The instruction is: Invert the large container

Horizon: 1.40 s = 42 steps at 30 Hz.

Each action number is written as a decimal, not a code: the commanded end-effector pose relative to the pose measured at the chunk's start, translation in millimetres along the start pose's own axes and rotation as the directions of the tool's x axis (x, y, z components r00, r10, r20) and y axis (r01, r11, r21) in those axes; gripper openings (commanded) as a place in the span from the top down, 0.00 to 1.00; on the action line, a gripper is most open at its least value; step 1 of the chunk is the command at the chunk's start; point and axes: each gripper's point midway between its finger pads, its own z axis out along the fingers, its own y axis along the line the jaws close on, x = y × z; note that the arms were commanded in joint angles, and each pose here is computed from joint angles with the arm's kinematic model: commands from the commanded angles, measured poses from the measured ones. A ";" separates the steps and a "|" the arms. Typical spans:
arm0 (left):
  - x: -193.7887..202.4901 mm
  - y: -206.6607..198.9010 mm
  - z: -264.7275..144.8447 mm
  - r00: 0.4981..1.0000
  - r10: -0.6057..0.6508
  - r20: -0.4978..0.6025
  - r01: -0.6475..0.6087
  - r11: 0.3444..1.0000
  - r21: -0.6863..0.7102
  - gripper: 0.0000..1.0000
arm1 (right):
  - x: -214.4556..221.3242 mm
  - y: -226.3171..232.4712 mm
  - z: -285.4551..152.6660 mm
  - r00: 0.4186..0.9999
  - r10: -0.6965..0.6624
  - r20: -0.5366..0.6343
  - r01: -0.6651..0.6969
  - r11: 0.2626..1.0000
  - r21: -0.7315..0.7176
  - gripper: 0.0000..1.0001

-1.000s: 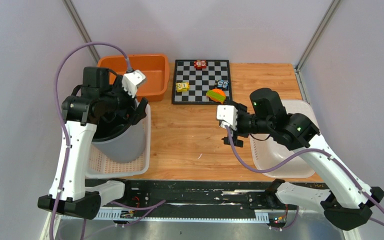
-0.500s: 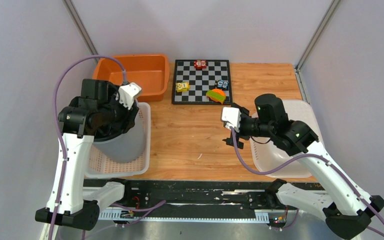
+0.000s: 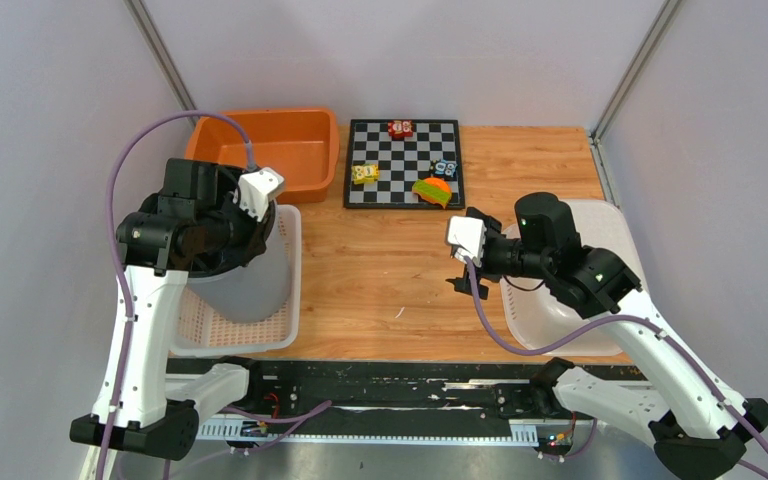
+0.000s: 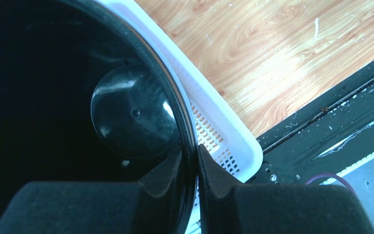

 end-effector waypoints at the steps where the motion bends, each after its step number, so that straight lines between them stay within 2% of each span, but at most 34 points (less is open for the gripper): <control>1: -3.7 4.7 -10.6 1.000 0.009 -0.005 -0.009 0.999 -0.033 0.85 | -1.3 -3.1 -4.6 1.000 0.016 0.016 -0.016 1.000 0.025 0.13; 16: -15.6 20.4 -28.2 0.999 0.035 0.028 -0.031 0.990 -0.136 0.84 | -2.8 -1.9 -2.9 0.999 0.022 0.023 -0.023 1.000 0.013 0.12; 23: -19.5 17.7 -30.3 0.999 0.035 0.035 -0.031 0.992 -0.119 0.78 | -2.9 -2.1 -2.6 0.999 0.024 0.022 -0.024 1.000 0.012 0.12; 29: -18.4 14.9 -27.5 0.999 0.035 0.036 -0.031 0.994 -0.101 0.87 | -4.3 -1.8 -3.8 0.999 0.021 0.028 -0.022 1.000 0.013 0.12; 32: -20.4 13.4 -28.1 0.999 0.033 0.043 -0.029 0.995 -0.092 0.97 | -5.1 -1.5 -4.6 0.999 0.019 0.031 -0.020 1.000 0.013 0.12; 34: -20.6 13.4 -27.7 0.999 0.031 0.040 -0.028 0.996 -0.090 1.00 | -4.9 -1.6 -4.9 0.999 0.019 0.031 -0.020 1.000 0.015 0.12; 40: -15.3 10.0 -22.4 0.999 0.031 0.021 -0.029 0.997 -0.065 0.99 | -5.9 -2.0 -5.5 0.999 0.018 0.033 -0.018 1.000 0.016 0.12; 42: -10.6 9.2 -19.1 0.999 0.035 0.007 -0.034 0.998 -0.058 0.90 | -6.2 -2.4 -5.2 0.999 0.017 0.034 -0.017 1.000 0.017 0.12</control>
